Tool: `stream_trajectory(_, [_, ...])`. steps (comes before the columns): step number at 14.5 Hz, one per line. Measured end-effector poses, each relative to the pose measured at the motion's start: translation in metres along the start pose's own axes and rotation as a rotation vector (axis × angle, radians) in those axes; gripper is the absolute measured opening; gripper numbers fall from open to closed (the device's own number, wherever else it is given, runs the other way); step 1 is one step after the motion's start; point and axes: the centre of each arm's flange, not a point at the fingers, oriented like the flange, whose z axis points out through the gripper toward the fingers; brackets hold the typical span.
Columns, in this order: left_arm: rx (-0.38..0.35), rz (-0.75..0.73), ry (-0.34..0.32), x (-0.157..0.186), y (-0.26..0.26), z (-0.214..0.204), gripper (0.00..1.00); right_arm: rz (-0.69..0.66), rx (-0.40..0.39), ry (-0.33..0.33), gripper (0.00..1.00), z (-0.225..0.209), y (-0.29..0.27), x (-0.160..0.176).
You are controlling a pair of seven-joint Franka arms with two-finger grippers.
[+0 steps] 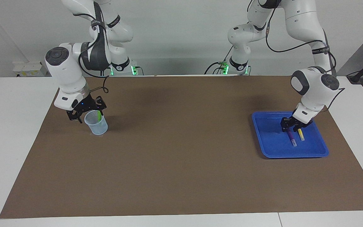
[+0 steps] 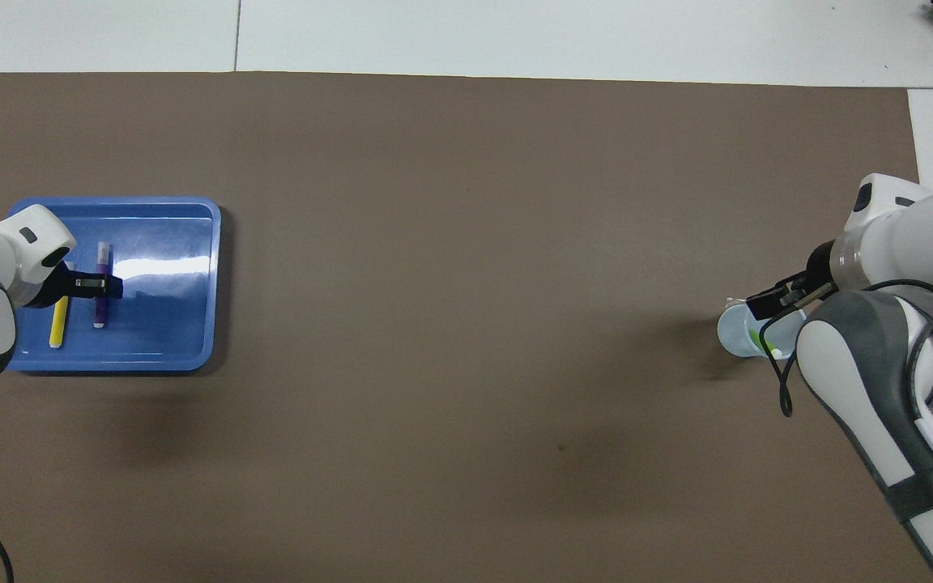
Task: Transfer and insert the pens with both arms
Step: 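Drop the green pen into the white cup with the right gripper, then lift the purple pen with the left gripper while the right gripper approaches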
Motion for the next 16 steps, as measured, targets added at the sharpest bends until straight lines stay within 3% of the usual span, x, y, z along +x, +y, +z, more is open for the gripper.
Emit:
stream_trajectory(2, [0.003,0.000,0.013,0.002,-0.001,0.005,0.60,0.029,0.053,0.038,1.00,-0.007,-0.006,0.005])
stream_trajectory(8, [0.004,0.002,0.037,0.010,-0.002,0.019,0.60,0.158,0.324,0.196,1.00,-0.058,-0.052,0.035])
stream_trajectory(9, [0.004,0.004,0.039,0.012,-0.002,0.019,0.51,0.163,0.356,0.215,1.00,-0.066,-0.065,0.040])
stream_trajectory(11, [0.004,0.006,0.042,0.015,-0.001,0.019,0.45,0.158,0.398,0.239,1.00,-0.082,-0.094,0.049])
stream_trajectory(13, [0.003,0.012,0.047,0.017,0.002,0.017,0.19,0.173,0.442,0.258,1.00,-0.094,-0.118,0.053])
stream_trajectory(16, [0.005,0.011,0.052,0.017,0.001,0.017,0.17,0.285,0.445,0.350,1.00,-0.106,-0.136,0.068])
